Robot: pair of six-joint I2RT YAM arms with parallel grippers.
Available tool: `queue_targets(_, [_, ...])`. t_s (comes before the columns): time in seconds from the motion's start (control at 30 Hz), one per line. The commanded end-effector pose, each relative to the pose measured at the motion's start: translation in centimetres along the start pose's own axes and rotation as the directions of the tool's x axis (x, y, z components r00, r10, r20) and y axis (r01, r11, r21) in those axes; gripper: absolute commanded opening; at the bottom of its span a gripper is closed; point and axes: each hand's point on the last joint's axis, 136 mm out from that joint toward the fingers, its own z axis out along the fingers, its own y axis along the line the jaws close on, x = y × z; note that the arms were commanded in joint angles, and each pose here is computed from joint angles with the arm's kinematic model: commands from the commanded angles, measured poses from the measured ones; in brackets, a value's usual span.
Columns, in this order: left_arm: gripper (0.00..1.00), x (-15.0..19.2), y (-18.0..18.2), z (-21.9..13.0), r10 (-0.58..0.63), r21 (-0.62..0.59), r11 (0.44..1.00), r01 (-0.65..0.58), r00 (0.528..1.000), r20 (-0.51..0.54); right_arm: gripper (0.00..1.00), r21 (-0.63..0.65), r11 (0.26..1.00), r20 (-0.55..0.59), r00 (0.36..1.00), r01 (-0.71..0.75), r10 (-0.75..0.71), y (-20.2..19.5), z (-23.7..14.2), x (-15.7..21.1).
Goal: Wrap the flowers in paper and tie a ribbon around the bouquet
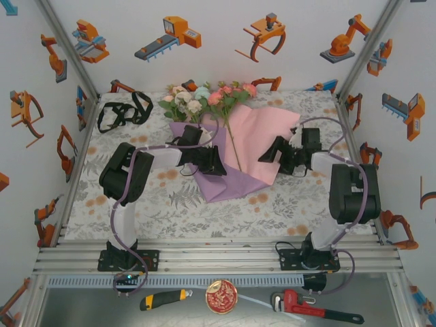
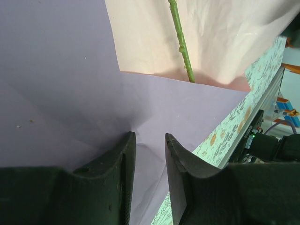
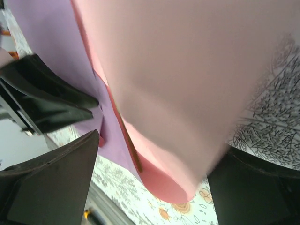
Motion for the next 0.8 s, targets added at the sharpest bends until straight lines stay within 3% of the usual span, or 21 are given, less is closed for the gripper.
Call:
queue_targets(0.0, [0.34, 0.3, 0.5, 1.0, -0.004, -0.011, 1.000, 0.003, 1.000, -0.022, 0.79, -0.114, 0.991, 0.006, 0.998, 0.066, -0.065, 1.7, 0.5, 0.2])
queue_targets(0.27, [0.34, 0.3, 0.7, 1.1, -0.003, -0.021, 1.000, 0.002, 1.000, -0.031, 0.77, -0.258, 0.966, 0.027, 0.999, -0.023, 0.031, 2.9, 0.4, 2.2])
queue_targets(0.53, [0.34, 0.3, 0.8, 1.2, -0.008, -0.020, 1.000, 0.008, 0.999, -0.038, 0.76, -0.130, 0.989, -0.012, 0.997, 0.071, -0.073, 3.4, -0.4, 7.8])
queue_targets(0.63, [0.34, 0.3, 0.7, 1.3, -0.014, -0.013, 1.000, 0.013, 0.999, -0.040, 0.64, -0.041, 0.996, 0.039, 0.996, 0.083, -0.082, 2.4, -0.7, 7.5])
queue_targets(0.77, [0.34, 0.5, 0.8, 1.4, -0.017, -0.009, 1.000, 0.016, 0.999, -0.045, 0.41, 0.056, 0.987, 0.028, 0.988, 0.152, -0.153, 2.1, -0.6, 7.6])
